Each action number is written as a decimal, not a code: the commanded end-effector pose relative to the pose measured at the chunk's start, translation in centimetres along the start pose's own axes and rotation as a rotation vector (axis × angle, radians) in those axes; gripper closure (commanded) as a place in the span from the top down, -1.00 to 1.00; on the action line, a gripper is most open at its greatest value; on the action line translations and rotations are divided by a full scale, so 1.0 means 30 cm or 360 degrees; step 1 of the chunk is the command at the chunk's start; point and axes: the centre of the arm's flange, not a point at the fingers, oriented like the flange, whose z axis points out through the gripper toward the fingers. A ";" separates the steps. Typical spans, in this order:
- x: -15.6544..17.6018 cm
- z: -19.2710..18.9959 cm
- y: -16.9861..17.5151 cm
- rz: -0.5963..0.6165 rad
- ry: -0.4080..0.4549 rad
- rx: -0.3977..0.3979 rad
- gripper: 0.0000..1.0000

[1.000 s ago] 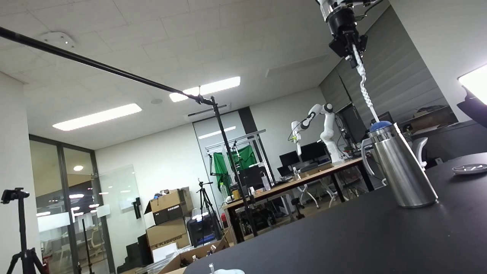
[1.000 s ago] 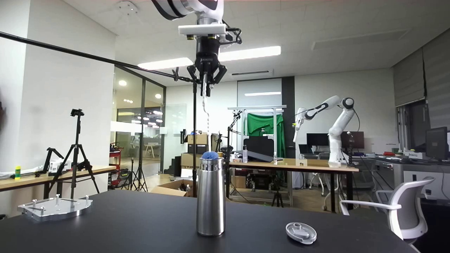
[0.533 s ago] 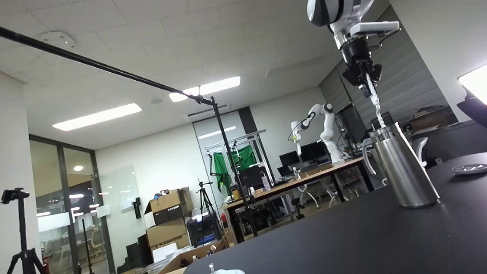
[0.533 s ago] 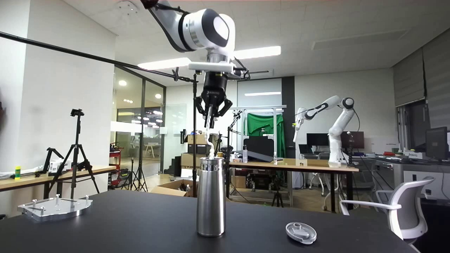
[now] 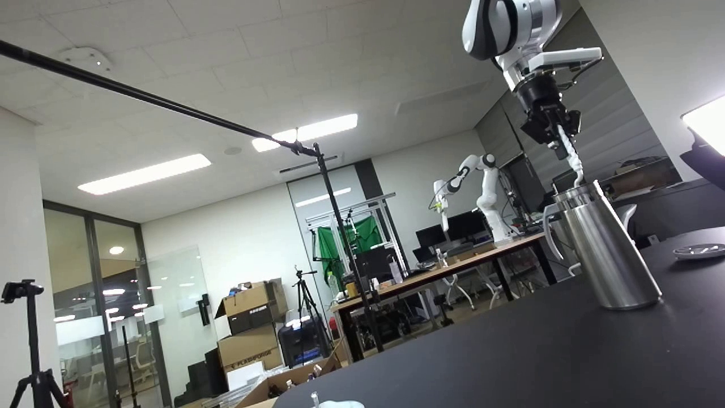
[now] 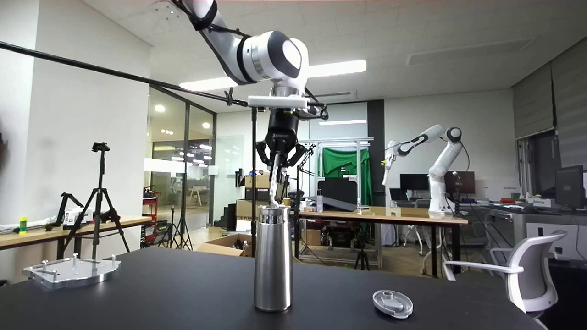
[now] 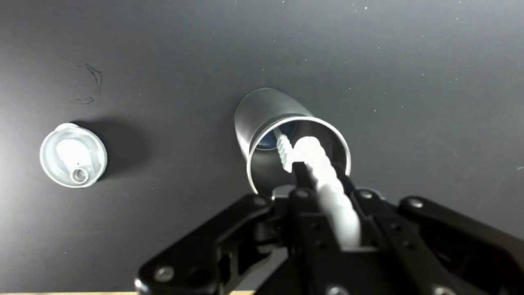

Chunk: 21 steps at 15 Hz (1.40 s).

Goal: Move the brush inside the flask up and down

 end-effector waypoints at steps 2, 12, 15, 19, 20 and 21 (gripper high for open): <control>-0.055 -0.179 -0.040 0.0002 0.0017 -0.0096 -0.92; -0.156 -0.403 -0.125 -0.0073 0.0152 -0.0158 -0.92; -0.151 -0.393 -0.116 -0.0064 0.0143 -0.0160 -0.92; -0.146 -0.373 -0.101 -0.0049 0.0125 -0.0159 -0.17; -0.147 -0.373 -0.099 -0.0048 0.0125 -0.0159 -0.08; -0.151 -0.376 -0.099 -0.0046 0.0130 -0.0158 0.08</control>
